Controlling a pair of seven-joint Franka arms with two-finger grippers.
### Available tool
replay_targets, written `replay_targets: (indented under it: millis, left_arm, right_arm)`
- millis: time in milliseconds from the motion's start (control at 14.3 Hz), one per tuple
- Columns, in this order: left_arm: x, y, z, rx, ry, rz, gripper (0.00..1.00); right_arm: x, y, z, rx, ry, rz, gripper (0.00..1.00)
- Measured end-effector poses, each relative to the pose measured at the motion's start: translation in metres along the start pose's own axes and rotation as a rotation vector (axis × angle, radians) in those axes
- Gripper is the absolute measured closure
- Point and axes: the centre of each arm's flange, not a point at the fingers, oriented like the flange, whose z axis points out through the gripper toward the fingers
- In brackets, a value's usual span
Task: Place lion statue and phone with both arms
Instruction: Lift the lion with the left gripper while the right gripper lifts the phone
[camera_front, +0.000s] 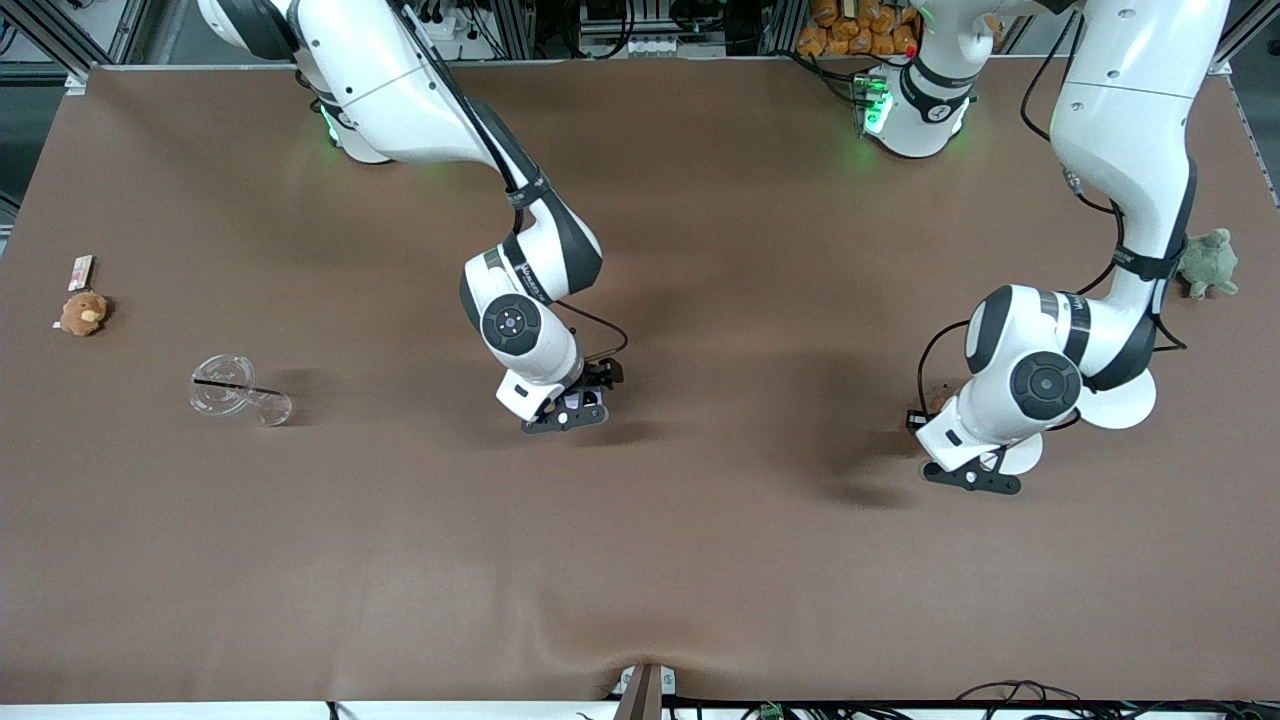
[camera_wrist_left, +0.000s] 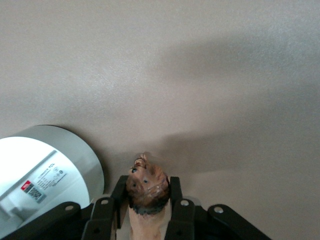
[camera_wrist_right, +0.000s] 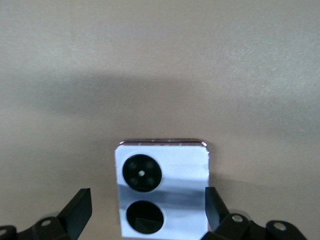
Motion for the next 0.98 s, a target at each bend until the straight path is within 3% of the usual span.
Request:
replay_targets:
  millis: [140, 981]
  left_arm:
    - [-0.002, 0.000, 0.001, 0.000, 0.007, 0.002, 0.63]
    - [-0.007, -0.011, 0.002, -0.007, 0.052, 0.000, 0.63]
  right_arm:
    - [0.001, 0.004, 0.004, -0.029, 0.008, -0.015, 0.00]
    - [-0.005, -0.001, 0.020, -0.043, -0.007, 0.024, 0.00]
